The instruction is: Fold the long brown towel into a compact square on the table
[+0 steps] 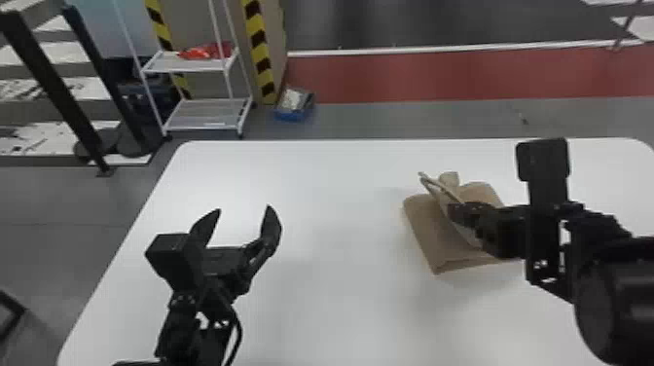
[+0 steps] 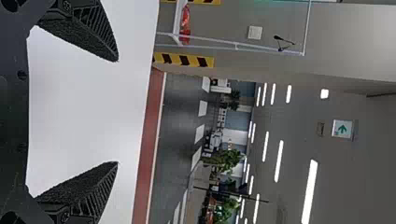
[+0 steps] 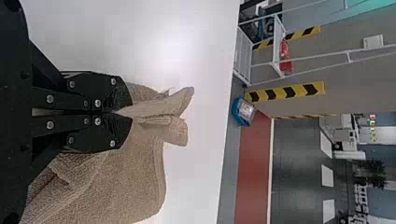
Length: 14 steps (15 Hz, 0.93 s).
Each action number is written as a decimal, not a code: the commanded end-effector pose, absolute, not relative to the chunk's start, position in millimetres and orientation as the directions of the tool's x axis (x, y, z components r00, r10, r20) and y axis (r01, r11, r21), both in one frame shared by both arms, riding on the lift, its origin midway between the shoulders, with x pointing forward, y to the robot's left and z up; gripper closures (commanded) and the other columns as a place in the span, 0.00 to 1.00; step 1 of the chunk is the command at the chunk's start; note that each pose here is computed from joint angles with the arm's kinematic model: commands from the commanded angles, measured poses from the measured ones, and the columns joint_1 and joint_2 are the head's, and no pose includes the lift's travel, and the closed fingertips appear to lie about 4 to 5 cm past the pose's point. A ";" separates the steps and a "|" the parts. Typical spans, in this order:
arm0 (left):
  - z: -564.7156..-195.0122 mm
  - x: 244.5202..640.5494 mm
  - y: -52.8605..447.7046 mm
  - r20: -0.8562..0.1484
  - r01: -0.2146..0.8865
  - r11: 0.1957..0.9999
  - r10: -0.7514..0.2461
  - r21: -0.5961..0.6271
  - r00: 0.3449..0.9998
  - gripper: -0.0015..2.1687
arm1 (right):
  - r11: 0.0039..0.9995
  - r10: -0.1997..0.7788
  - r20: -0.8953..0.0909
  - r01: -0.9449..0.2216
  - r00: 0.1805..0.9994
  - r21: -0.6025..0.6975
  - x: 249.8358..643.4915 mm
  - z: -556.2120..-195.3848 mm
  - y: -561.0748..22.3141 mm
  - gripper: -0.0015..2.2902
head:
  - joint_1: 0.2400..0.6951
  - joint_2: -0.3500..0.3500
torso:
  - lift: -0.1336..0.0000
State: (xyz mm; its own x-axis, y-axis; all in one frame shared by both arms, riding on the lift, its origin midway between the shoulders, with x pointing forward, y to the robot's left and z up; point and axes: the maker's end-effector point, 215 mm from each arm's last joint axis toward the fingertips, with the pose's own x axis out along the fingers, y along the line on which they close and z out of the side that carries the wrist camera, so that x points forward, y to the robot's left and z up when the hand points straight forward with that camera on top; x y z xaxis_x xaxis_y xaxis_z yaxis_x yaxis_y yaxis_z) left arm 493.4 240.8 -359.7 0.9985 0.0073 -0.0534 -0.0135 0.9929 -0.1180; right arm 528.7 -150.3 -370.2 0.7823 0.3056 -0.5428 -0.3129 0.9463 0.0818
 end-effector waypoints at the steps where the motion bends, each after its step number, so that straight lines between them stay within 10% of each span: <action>1: -360.5 492.9 240.7 -0.055 -0.014 0.993 0.007 -0.119 0.998 0.04 | 0.958 0.270 -0.547 -0.275 0.792 0.075 525.9 -362.8 -165.1 0.67 | 1.00 0.64 | 0.08; 14: -363.6 491.5 244.0 -0.061 -0.019 0.993 0.011 -0.117 0.998 0.04 | 0.968 0.179 -0.589 -0.249 0.788 -0.039 538.3 -377.1 -152.7 0.67 | 1.00 0.61 | 0.08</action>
